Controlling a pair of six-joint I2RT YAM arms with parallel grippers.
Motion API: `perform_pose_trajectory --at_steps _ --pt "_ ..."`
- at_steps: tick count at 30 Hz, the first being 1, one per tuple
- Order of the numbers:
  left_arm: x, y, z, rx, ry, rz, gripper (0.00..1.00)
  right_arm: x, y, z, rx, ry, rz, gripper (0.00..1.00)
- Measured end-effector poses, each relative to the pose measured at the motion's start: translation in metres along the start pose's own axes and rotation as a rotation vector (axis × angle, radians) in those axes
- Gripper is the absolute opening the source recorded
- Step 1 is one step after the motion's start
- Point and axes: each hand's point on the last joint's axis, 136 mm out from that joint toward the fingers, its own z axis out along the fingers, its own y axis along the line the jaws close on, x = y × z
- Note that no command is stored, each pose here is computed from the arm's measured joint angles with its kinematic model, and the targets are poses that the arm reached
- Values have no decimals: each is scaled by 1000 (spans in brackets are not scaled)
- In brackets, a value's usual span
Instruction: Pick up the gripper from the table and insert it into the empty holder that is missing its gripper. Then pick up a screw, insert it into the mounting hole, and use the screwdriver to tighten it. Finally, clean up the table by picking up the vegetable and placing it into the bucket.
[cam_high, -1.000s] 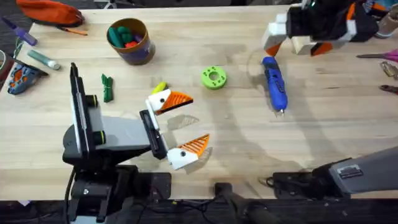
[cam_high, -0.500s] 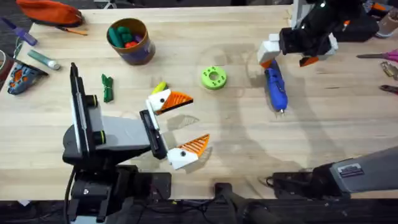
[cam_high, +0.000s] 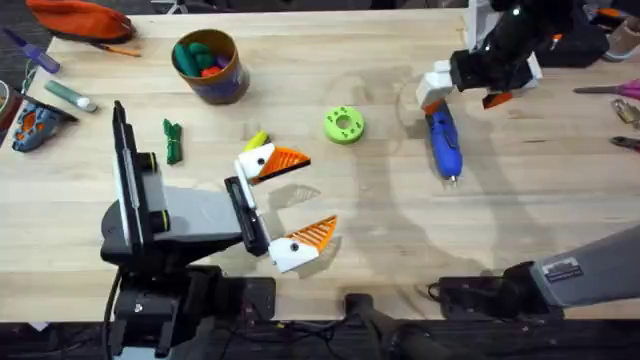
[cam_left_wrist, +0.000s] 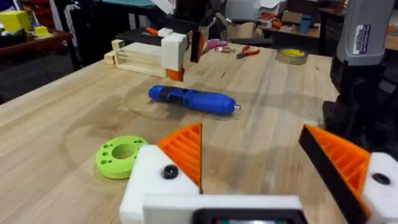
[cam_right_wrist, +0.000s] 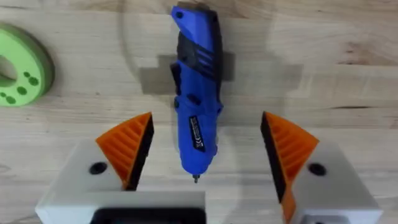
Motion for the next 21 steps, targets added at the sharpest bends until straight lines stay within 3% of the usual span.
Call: perform_pose_trajectory --at_steps 21 --pt "0 0 0 0 0 0 985 1 5 57 14 132 0 993"
